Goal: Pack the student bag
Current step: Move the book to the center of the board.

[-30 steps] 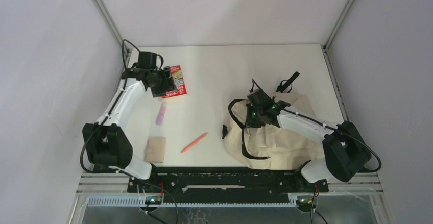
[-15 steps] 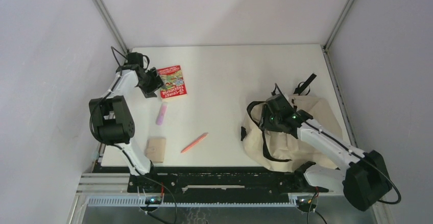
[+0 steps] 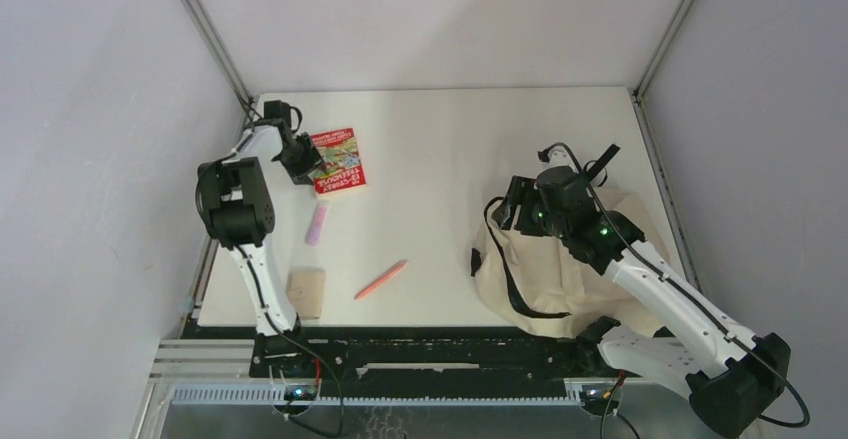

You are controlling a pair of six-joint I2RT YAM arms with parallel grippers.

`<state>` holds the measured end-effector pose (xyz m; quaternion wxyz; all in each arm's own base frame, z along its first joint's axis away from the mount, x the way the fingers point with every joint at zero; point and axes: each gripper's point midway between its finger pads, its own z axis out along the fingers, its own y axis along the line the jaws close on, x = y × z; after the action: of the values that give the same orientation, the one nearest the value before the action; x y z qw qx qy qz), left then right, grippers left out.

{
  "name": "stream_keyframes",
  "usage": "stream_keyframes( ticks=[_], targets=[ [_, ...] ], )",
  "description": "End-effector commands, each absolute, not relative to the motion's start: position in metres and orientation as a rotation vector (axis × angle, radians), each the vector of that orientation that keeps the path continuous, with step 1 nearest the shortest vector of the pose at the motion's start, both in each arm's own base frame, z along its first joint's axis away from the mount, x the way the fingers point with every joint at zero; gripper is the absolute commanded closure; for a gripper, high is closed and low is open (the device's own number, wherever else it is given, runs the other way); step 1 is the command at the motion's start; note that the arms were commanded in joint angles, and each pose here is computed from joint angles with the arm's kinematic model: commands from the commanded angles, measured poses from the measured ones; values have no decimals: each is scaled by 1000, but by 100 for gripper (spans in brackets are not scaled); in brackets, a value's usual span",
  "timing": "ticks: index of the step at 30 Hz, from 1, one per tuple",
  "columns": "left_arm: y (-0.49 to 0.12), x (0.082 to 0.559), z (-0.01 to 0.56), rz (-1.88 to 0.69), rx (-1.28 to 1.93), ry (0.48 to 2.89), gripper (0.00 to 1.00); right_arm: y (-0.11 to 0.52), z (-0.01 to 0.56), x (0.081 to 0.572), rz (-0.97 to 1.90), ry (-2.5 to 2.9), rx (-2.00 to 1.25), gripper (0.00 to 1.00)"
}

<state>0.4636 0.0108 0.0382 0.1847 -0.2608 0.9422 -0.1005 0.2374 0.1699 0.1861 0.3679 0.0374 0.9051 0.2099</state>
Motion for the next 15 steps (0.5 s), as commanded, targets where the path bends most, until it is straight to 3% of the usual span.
stream_keyframes(
  ticks=[1, 3, 7, 15],
  targets=[
    [3, 477, 40, -369, -739, 2640, 52, 175, 203, 241, 594, 2283, 117, 29],
    [-6, 476, 38, -417, -734, 2647, 64, 177, 207, 243, 615, 2270, 120, 29],
    [-29, 475, 45, -485, -690, 2645, 99, 183, 216, 251, 644, 2244, 125, 29],
    [-86, 455, 57, -638, -736, 2596, 100, 201, 226, 266, 715, 2211, 131, 29]
  ],
)
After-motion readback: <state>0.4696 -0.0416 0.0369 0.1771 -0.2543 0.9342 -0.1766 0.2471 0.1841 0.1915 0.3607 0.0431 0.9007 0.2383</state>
